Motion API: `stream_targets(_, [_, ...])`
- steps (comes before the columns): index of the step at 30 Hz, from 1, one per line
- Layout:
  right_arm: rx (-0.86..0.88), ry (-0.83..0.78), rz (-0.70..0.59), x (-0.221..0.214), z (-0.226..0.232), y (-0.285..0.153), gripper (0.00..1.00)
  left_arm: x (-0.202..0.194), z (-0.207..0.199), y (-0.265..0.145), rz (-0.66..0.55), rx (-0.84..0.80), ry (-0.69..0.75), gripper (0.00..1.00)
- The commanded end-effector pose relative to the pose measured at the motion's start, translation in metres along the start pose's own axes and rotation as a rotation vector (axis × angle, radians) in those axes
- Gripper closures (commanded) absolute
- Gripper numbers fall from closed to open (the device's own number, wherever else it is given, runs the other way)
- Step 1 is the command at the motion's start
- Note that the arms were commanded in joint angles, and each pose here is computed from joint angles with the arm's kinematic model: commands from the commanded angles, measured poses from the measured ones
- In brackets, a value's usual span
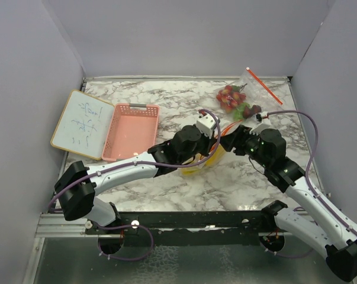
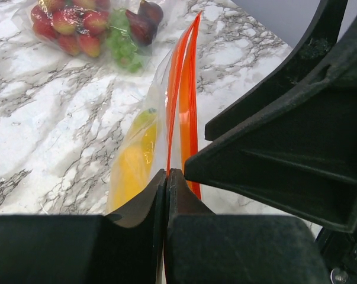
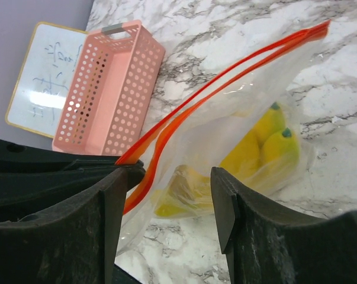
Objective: Open the zip-top bag and remove the fake food
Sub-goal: Open the zipper of the food storage bag at the center of the board.
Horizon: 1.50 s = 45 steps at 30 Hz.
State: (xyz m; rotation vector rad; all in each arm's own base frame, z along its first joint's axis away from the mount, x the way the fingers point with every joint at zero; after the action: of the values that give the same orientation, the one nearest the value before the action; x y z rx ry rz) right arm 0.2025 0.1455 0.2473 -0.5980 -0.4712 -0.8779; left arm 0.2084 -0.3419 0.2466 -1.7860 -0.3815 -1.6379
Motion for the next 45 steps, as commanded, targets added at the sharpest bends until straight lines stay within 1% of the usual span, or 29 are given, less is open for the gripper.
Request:
stream_targets(1, [-0.093, -0.006, -0.091, 0.013, -0.006, -0.006, 0.43, 0.02, -0.009, -0.002, -0.065, -0.021, -0.019, 1.0])
stream_targets(5, [-0.116, -0.018, -0.116, 0.015, -0.01, -0.007, 0.46, 0.02, -0.013, -0.005, -0.058, -0.04, -0.008, 1.0])
stream_targets(8, [-0.114, -0.012, -0.114, 0.015, -0.009, -0.005, 0.5, 0.018, -0.015, -0.008, -0.047, -0.039, 0.009, 1.0])
stream_targets(9, [-0.113, -0.011, -0.11, 0.014, -0.01, -0.004, 0.53, 0.018, -0.015, -0.009, -0.047, -0.039, 0.011, 1.0])
stream_targets(14, [-0.105, -0.019, -0.099, 0.016, -0.007, 0.001, 0.63, 0.02, -0.019, -0.01, -0.052, -0.05, 0.018, 1.0])
stream_targets(20, [-0.091, -0.013, -0.091, 0.015, -0.004, -0.002, 0.83, 0.019, -0.017, -0.008, -0.048, -0.02, 0.017, 1.0])
stream_targets(22, [-0.084, -0.008, -0.09, 0.015, -0.003, -0.005, 0.87, 0.019, -0.015, -0.008, -0.05, -0.006, 0.012, 1.0])
stream_targets(25, [-0.049, -0.009, -0.067, 0.014, 0.003, -0.008, 0.9, 0.021, -0.014, -0.006, -0.053, 0.01, 0.01, 1.0])
stream_targets(28, [-0.035, -0.014, -0.042, 0.013, 0.006, -0.011, 0.97, 0.024, -0.014, -0.003, -0.06, 0.023, 0.008, 1.0])
stream_targets(34, [-0.045, -0.037, -0.081, 0.02, 0.008, -0.018, 0.98, 0.029, -0.007, 0.001, -0.051, 0.092, 0.001, 1.0])
stream_targets(40, [-0.122, -0.184, -0.137, 0.058, 0.03, -0.021, 0.98, 0.041, 0.008, -0.002, -0.084, 0.139, -0.029, 1.0])
stream_targets(45, [-0.108, -0.317, -0.158, 0.094, 0.064, -0.016, 0.98, 0.044, 0.012, 0.009, -0.081, 0.155, -0.08, 1.0])
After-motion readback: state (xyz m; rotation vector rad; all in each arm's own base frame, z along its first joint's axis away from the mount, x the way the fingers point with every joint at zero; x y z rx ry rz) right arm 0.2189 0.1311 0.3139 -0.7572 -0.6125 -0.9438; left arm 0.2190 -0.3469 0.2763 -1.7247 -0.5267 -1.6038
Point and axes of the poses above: each gripper's point midway between its finger pads, its own y axis out along the fingers, its own z axis along the line the jaws close on, x = y × z, the point moved 7 cm from there along -y, back along the fingers, and after that the axes turned 12 degrees about y, right-handed, at the moved point
